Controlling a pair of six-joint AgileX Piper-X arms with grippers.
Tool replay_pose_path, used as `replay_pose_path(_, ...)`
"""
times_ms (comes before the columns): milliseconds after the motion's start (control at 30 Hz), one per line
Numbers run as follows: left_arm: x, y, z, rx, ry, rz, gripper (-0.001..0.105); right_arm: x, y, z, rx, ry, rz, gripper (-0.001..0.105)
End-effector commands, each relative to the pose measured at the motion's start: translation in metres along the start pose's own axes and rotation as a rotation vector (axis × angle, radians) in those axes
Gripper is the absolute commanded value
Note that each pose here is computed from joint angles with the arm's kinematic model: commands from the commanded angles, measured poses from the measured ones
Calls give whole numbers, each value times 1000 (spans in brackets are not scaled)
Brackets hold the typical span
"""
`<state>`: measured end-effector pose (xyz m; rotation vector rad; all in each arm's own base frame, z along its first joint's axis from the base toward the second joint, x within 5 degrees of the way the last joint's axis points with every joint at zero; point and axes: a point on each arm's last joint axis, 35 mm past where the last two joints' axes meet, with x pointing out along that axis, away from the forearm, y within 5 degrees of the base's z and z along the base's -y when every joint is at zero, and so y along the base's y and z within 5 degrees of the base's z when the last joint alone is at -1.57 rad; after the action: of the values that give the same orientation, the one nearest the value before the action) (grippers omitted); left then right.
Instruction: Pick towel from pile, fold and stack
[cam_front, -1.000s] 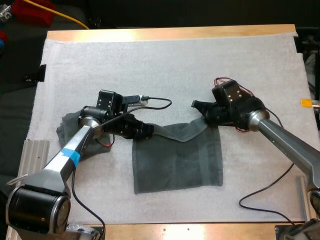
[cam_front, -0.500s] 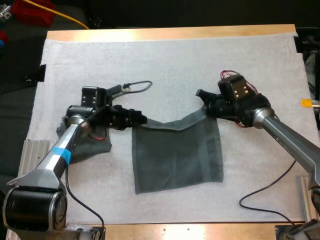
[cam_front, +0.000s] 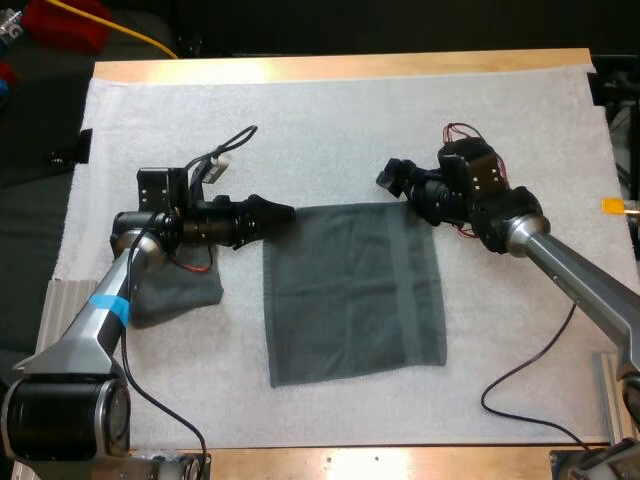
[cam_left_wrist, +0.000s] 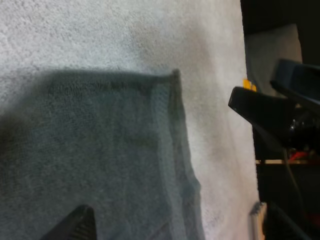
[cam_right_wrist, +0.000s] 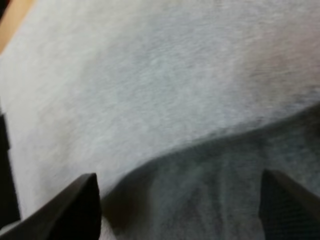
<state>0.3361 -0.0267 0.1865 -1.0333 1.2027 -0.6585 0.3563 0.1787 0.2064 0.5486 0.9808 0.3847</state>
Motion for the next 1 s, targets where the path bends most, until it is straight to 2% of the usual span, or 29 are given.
replay_pose_path(0, -1, -3, 1, 14, 10, -31, 66, -1, 0, 3, -24, 2, 31, 66)
replay_pose_path(133, -2, -7, -1, 22, 26, -63, 66, -3, 3, 3, -104, 20, 65, 66)
replay_pose_path(267, -9, -19, -3, 64, 9, -74, 66, -11, 8, 4, -219, 24, 101, 66)
replay_pose_path(433, -22, -40, -9, 133, -36, -70, 66, -26, 9, 2, -312, 27, 26, 66)
replay_pose_path(700, -45, -69, -34, 264, -83, -5, 66, -55, 8, -9, -486, 125, -94, 66)
replay_pose_path(967, -64, -82, -65, 340, -92, 128, 66, -89, 14, -17, -529, 189, -115, 66)
